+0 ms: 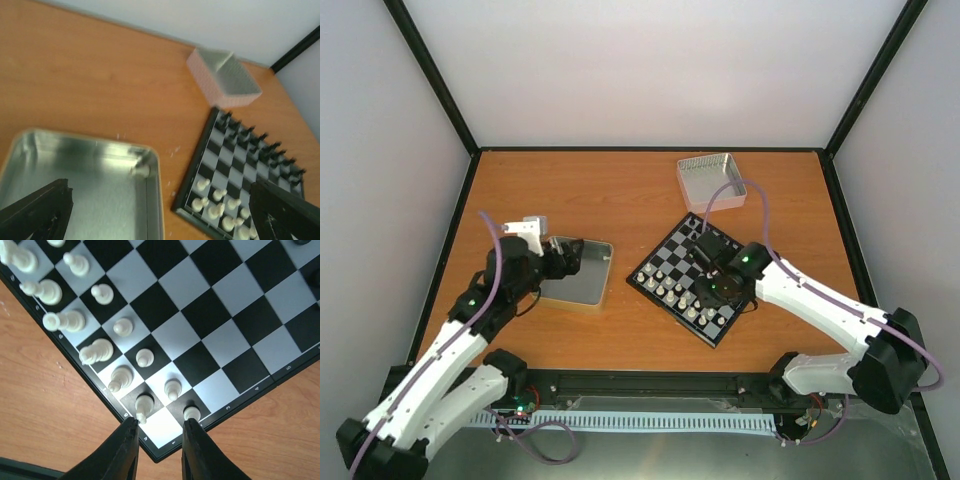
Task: Set up the chess pieces on the board
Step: Adjust the chess piece in the storage box.
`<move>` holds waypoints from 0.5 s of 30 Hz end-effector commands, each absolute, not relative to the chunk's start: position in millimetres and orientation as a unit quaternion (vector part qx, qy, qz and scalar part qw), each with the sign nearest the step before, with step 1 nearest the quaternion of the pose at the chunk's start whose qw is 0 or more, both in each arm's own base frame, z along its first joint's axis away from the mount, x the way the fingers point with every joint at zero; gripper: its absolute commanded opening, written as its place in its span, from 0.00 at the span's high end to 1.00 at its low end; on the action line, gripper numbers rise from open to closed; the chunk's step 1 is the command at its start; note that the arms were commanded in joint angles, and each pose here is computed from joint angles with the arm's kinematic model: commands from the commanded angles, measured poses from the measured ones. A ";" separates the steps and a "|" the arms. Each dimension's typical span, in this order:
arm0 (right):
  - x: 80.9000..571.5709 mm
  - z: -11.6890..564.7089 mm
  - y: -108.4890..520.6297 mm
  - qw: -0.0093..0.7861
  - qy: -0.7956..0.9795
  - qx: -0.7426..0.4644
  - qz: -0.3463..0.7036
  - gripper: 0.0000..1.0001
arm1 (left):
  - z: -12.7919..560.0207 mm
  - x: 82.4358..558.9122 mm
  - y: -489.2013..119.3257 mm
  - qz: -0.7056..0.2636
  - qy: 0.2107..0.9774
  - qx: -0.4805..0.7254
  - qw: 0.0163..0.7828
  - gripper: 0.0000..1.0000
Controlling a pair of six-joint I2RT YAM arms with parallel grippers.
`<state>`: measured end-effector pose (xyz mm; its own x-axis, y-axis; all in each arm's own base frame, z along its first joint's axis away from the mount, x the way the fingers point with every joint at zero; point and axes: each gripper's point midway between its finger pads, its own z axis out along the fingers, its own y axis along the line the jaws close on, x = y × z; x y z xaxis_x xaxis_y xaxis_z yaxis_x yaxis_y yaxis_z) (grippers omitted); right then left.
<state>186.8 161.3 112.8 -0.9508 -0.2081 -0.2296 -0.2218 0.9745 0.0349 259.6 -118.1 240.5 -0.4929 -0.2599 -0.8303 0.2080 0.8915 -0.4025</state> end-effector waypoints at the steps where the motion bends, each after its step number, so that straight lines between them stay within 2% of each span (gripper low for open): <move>1: 205.2 127.3 158.8 0.165 0.983 -0.069 0.035 0.74 | 188.3 265.3 -135.6 -0.276 0.865 -0.068 0.414 0.08; 5: 210.6 130.3 161.2 0.176 0.982 -0.063 0.042 0.74 | 156.3 277.3 -151.5 -0.287 0.883 -0.082 0.363 0.28; 9: 210.9 130.0 162.6 0.180 0.981 -0.058 0.051 0.75 | 133.9 296.8 -150.4 -0.250 0.900 -0.097 0.344 0.47; 12: 209.4 131.9 161.5 0.187 0.979 -0.051 0.059 0.75 | 117.7 308.7 -153.5 -0.245 0.905 -0.106 0.332 0.51; 15: 208.0 133.3 159.2 0.193 0.978 -0.045 0.064 0.75 | 113.1 315.8 -166.7 -0.282 0.898 -0.111 0.318 0.52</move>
<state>204.8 163.7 127.7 -0.9333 -0.1122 -0.3412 -0.1505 0.9847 0.0879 288.3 -149.5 90.1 -0.8134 -0.3060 -0.4947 -0.0461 0.8817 -0.4695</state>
